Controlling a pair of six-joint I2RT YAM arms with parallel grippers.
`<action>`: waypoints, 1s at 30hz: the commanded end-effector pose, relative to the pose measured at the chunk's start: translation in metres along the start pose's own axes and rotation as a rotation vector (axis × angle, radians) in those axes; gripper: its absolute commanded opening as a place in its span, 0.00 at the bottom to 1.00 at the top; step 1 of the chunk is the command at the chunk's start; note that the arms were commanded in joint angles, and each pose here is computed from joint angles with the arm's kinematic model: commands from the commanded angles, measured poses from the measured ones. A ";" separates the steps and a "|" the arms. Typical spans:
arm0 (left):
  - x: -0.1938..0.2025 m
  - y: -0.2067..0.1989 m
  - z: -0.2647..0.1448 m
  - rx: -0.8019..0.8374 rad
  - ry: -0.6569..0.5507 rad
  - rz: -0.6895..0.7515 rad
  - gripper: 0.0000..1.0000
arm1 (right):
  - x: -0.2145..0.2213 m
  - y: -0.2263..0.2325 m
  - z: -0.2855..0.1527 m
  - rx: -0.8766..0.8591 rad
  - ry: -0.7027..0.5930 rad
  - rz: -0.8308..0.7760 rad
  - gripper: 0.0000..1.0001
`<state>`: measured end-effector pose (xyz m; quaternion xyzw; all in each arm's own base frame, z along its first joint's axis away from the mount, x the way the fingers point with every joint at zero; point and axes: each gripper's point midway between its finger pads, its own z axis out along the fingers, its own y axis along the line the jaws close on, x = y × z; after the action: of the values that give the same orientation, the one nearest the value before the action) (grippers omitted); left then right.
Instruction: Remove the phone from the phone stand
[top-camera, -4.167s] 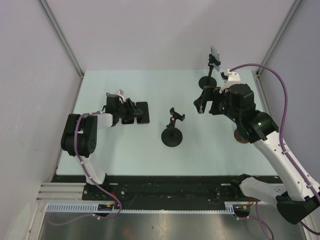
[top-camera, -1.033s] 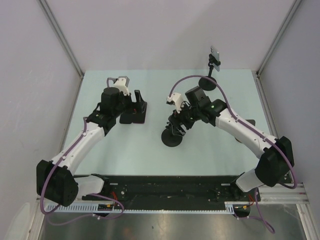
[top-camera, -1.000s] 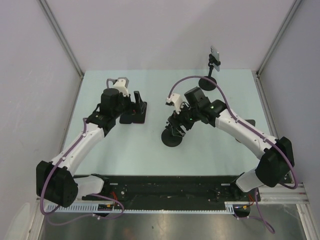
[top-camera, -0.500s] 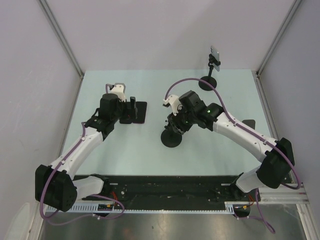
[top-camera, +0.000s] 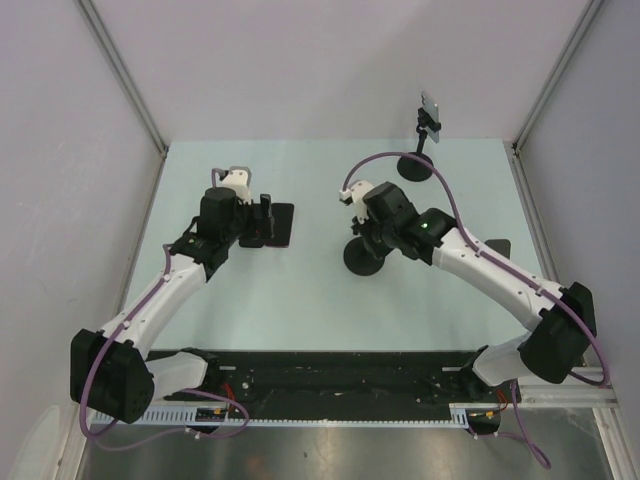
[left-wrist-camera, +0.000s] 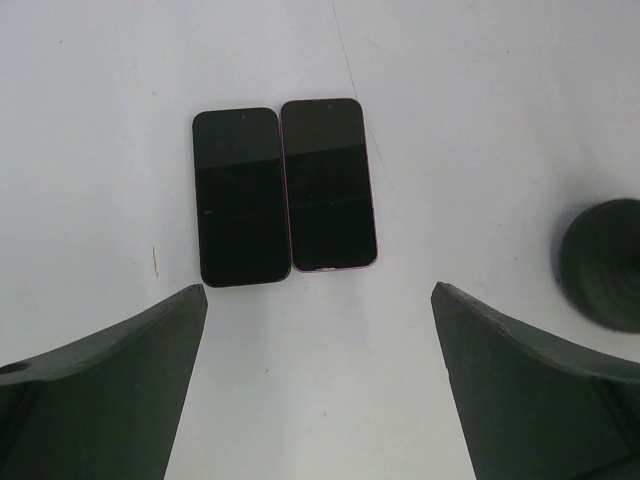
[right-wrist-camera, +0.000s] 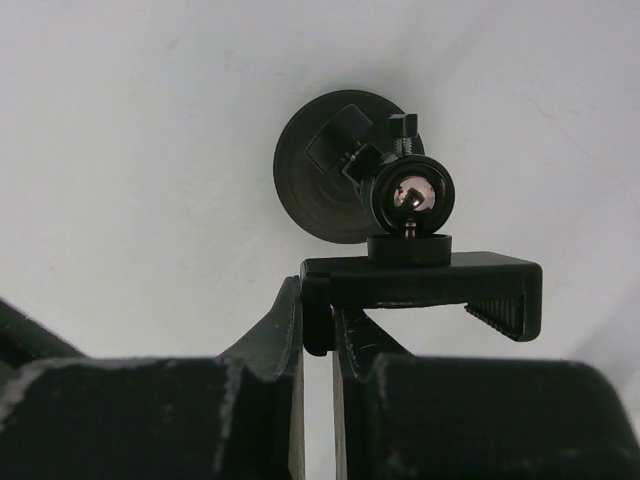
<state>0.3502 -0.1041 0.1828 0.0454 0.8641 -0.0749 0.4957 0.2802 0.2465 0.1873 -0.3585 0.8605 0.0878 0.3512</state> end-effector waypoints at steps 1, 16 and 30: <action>-0.006 0.002 -0.001 -0.003 -0.025 0.023 1.00 | -0.026 -0.077 -0.041 0.296 -0.146 0.162 0.00; -0.004 -0.005 0.000 0.008 -0.021 0.037 1.00 | 0.068 -0.251 -0.087 0.780 -0.085 0.633 0.00; -0.006 -0.009 -0.005 0.012 -0.037 0.050 1.00 | 0.109 -0.292 -0.097 0.835 -0.109 0.812 0.00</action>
<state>0.3478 -0.1127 0.1817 0.0591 0.8638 -0.0754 0.4946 0.3523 -0.0668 0.1881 0.1636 0.9022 -0.1353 0.3754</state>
